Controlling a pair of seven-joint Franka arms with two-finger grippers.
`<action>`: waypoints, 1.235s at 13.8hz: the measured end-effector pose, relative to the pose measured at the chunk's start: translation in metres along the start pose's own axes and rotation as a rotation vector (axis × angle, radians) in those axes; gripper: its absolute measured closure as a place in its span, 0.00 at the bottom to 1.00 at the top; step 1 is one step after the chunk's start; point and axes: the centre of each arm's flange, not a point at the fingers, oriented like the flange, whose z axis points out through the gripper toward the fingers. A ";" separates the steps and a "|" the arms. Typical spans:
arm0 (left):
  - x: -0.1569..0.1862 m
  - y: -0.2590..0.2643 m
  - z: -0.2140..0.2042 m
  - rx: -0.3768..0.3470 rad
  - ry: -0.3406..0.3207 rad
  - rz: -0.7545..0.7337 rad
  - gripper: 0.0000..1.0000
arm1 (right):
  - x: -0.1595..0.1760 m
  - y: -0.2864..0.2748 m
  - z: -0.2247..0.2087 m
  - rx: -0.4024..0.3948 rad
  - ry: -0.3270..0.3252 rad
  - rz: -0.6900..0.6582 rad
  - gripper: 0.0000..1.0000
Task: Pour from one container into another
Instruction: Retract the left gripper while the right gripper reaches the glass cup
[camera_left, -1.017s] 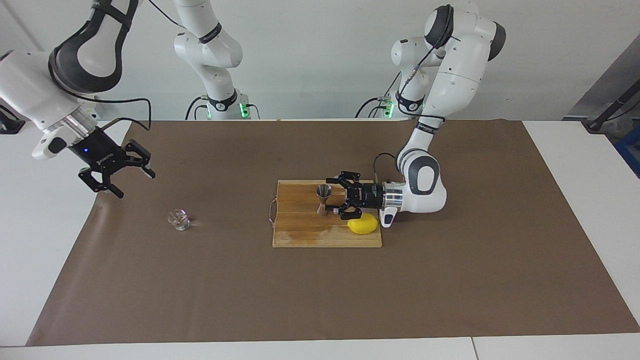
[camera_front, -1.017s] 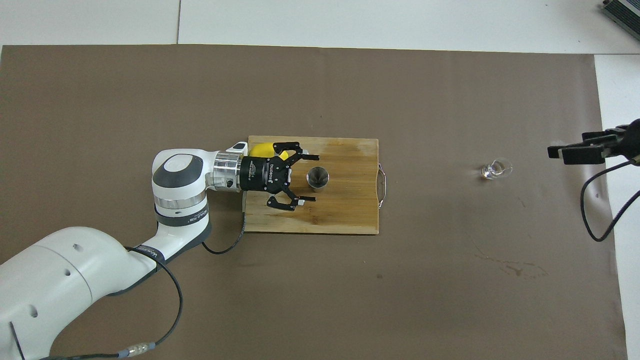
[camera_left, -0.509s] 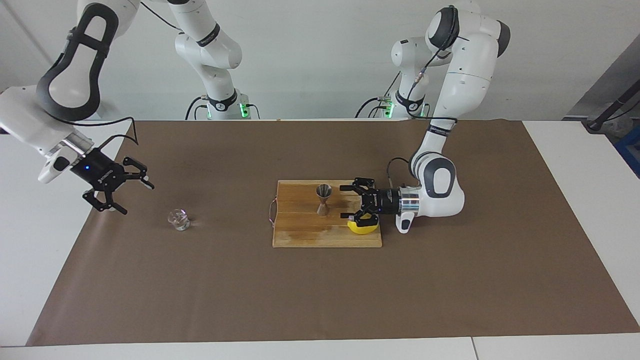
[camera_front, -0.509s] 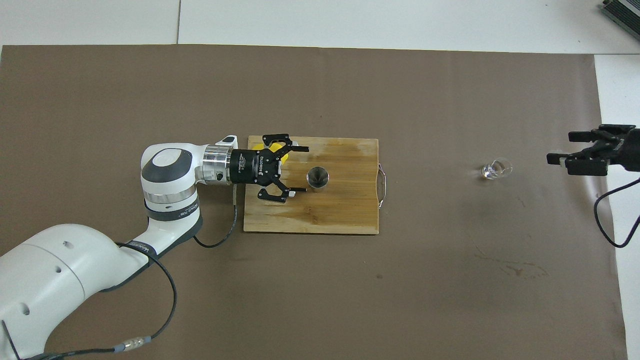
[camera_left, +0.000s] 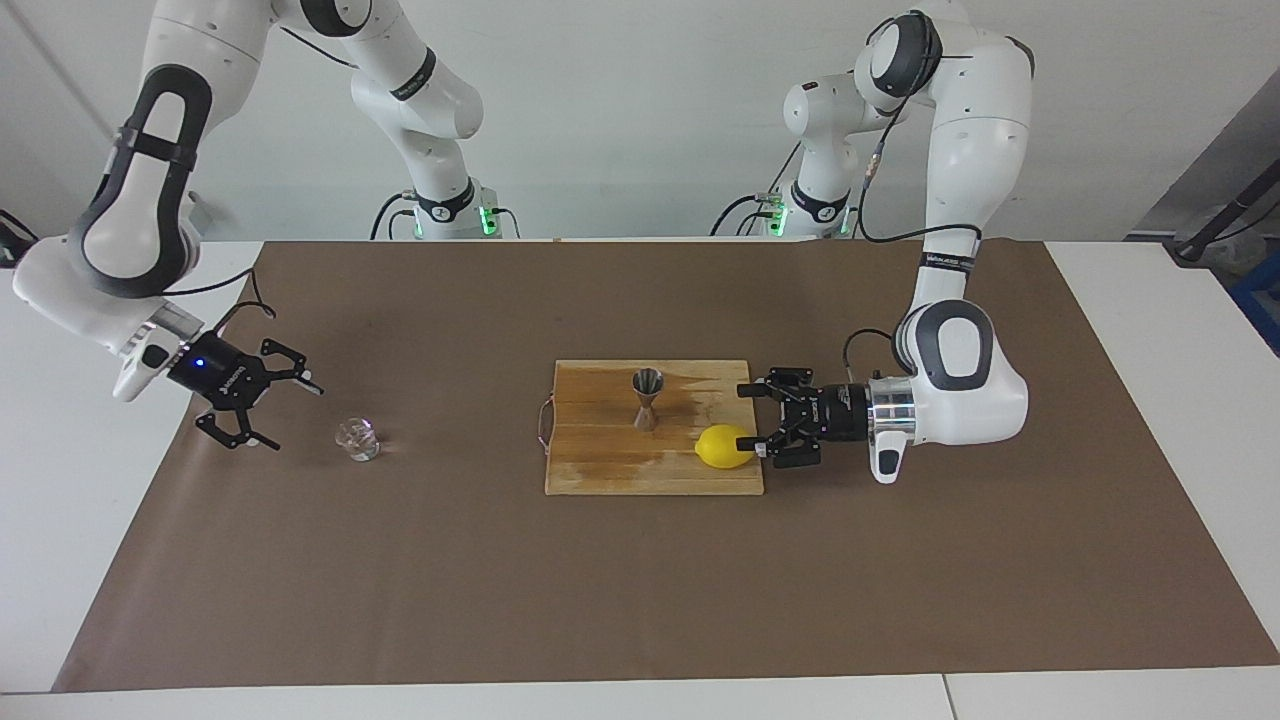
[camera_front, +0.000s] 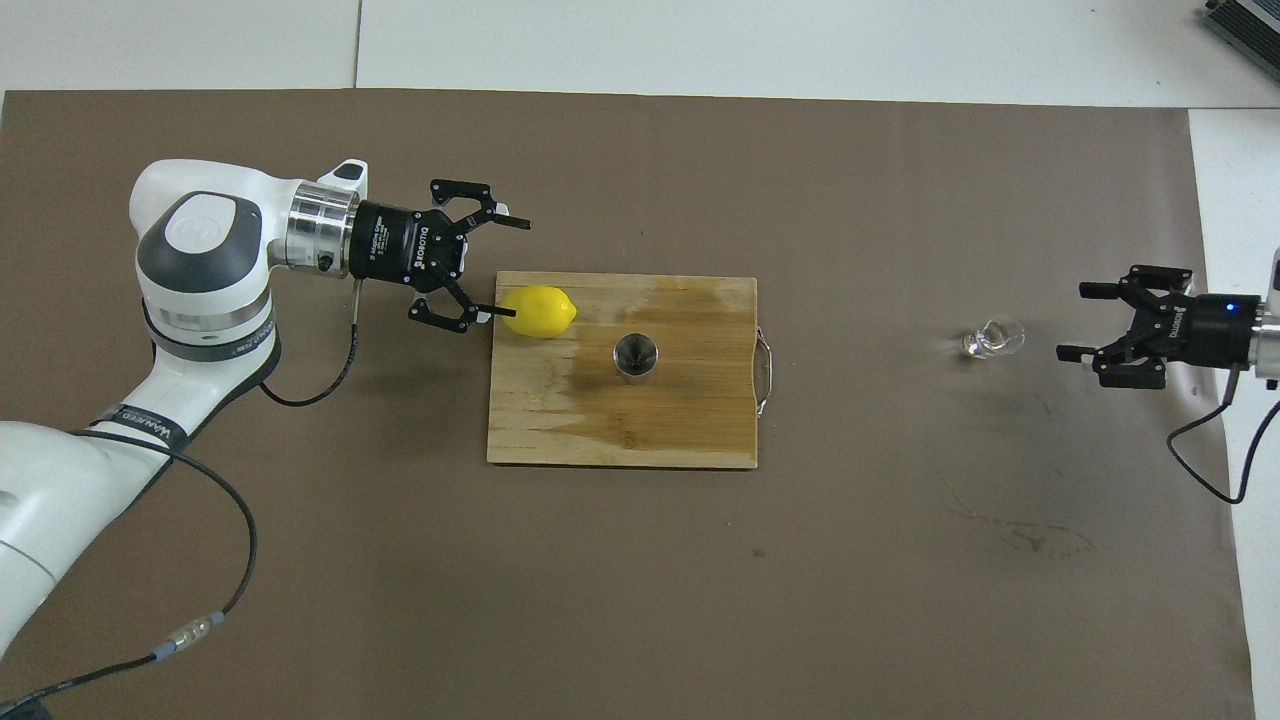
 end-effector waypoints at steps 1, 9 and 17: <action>-0.008 0.006 -0.006 0.020 0.034 0.032 0.00 | -0.011 0.001 0.009 0.029 0.026 -0.015 0.00; -0.052 0.023 -0.013 0.245 0.331 0.338 0.00 | -0.033 0.004 0.042 0.103 0.067 -0.165 0.00; -0.145 0.018 -0.012 0.658 0.713 0.842 0.00 | -0.016 0.010 0.055 0.116 0.073 -0.224 0.00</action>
